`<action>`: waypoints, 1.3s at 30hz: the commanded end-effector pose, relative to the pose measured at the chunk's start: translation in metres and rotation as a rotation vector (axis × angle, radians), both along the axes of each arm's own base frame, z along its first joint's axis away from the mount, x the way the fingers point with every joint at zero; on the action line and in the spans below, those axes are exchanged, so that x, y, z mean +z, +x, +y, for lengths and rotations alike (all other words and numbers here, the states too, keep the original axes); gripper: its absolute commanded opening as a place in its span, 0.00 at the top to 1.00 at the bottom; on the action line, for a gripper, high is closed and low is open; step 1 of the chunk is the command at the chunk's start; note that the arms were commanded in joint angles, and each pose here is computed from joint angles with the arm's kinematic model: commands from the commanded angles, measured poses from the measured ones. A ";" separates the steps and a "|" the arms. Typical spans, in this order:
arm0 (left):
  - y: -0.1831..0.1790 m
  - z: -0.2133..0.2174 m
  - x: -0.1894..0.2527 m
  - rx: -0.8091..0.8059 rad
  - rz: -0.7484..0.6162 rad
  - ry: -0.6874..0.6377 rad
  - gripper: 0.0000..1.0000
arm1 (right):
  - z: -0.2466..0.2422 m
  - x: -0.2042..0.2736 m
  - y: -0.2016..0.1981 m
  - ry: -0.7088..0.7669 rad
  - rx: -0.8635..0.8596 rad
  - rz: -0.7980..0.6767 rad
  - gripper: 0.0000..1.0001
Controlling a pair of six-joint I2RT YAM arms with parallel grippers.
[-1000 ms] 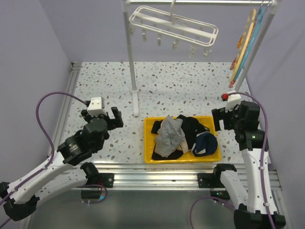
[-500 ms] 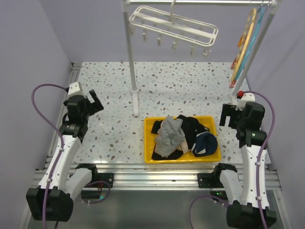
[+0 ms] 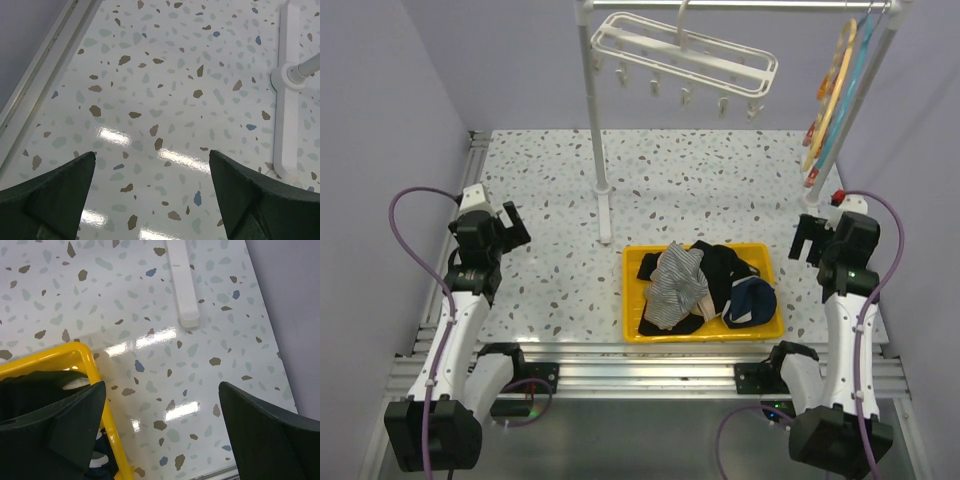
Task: Remove the underwear clipped to the hanger
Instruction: Reset both arms
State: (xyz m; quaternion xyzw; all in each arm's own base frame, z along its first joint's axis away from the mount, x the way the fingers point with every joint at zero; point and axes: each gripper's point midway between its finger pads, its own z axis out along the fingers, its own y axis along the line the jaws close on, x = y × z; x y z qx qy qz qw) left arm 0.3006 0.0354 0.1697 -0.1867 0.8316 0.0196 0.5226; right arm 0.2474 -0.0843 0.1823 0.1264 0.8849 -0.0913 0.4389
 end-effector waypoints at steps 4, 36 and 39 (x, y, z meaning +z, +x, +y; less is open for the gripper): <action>0.003 0.013 0.014 0.000 -0.043 0.110 0.00 | -0.013 0.011 0.015 0.007 -0.098 -0.087 0.02; 0.006 0.012 0.012 0.016 -0.126 0.086 0.00 | -0.054 0.005 0.000 -0.067 -0.382 -0.034 0.01; 0.006 0.012 0.011 0.016 -0.123 0.086 0.00 | -0.053 0.003 0.000 -0.065 -0.377 -0.029 0.01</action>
